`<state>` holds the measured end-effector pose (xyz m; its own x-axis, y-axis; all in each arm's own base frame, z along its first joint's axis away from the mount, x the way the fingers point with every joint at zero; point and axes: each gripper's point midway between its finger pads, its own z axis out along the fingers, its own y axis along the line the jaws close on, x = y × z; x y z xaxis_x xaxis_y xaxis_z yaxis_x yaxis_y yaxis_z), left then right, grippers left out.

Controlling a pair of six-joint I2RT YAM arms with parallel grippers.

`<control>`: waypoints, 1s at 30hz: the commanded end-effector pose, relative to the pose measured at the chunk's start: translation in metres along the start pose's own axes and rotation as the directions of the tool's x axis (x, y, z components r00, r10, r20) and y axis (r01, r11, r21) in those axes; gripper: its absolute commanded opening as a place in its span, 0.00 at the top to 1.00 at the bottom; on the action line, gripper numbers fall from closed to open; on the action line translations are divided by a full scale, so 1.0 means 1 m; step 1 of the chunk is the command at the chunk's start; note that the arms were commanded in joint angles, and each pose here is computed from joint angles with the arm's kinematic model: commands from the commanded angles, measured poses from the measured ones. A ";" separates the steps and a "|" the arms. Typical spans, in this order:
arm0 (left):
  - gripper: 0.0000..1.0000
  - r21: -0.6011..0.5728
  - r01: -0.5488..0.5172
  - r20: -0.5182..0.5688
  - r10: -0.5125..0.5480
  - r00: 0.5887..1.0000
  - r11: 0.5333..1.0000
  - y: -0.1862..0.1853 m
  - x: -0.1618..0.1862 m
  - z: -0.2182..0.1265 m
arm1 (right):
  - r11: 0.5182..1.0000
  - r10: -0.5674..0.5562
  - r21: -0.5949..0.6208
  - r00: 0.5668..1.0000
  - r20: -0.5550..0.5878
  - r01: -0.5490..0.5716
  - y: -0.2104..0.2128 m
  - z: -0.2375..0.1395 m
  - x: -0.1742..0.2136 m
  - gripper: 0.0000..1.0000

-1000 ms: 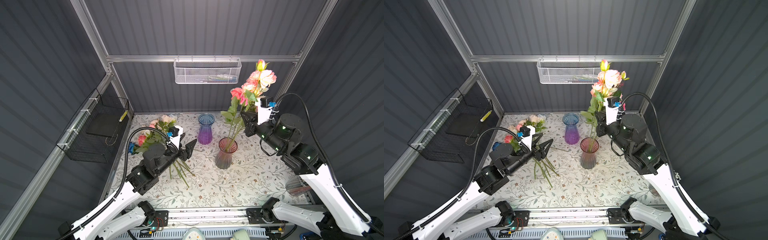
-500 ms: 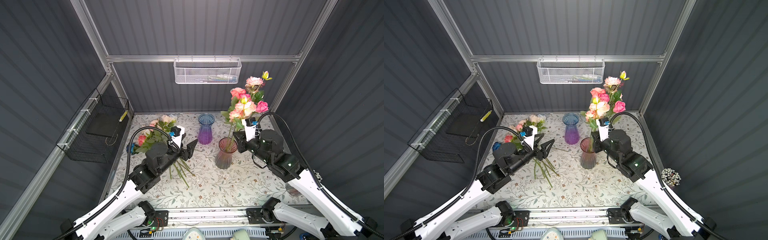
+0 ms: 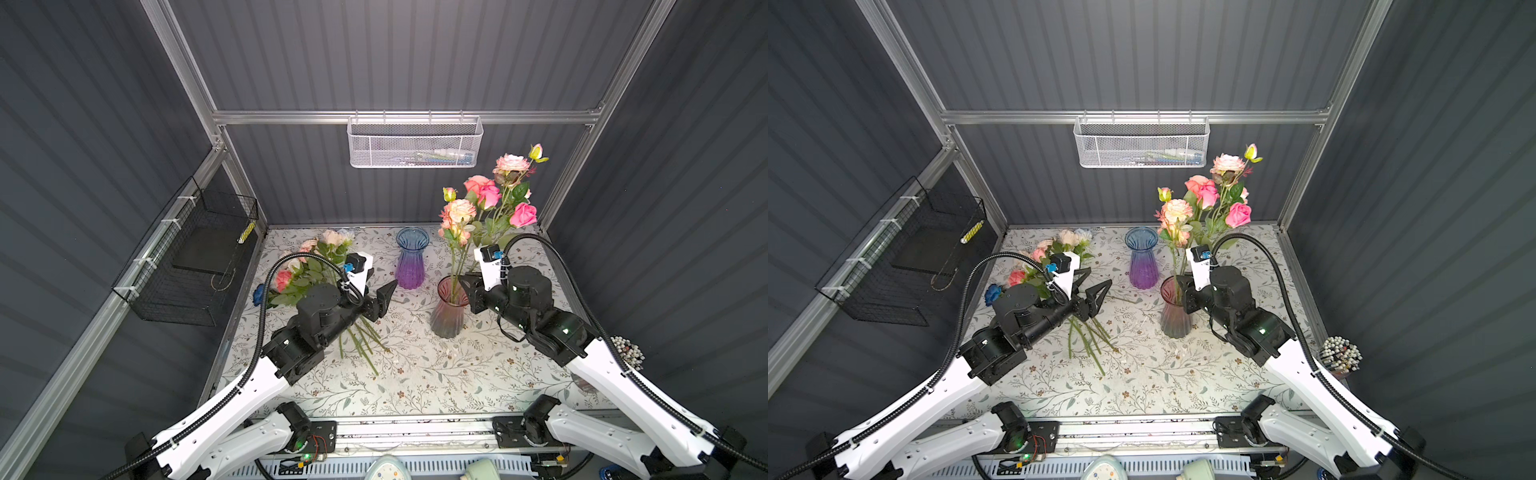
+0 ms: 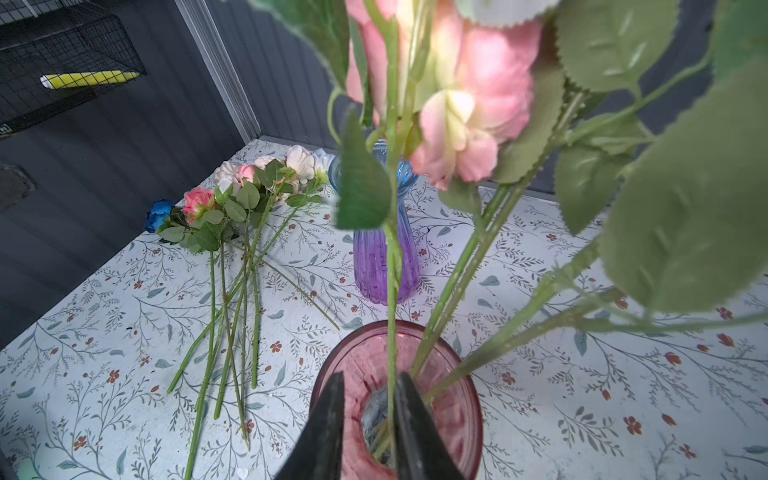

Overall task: Arrange the flowers into the vase
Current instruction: 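Set the bouquet upright in the pink vase with the right gripper, then lower the left gripper to the loose bunch and grasp the white rose stem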

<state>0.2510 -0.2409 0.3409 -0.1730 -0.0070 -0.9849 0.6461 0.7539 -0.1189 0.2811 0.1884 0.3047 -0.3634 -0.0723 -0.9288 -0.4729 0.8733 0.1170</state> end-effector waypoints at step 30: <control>0.38 -0.753 0.264 -0.109 -0.509 0.854 0.603 0.186 0.112 0.010 | 0.979 0.134 -0.186 0.954 0.267 -0.085 0.027 -0.111 -0.096 0.54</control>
<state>0.3606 -0.1157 0.2412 -0.4357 -0.2243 -0.8717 -0.1541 0.9727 -0.1733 0.2107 0.1566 0.4563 -0.1309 0.2142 -0.9680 -0.5761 0.7782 0.2501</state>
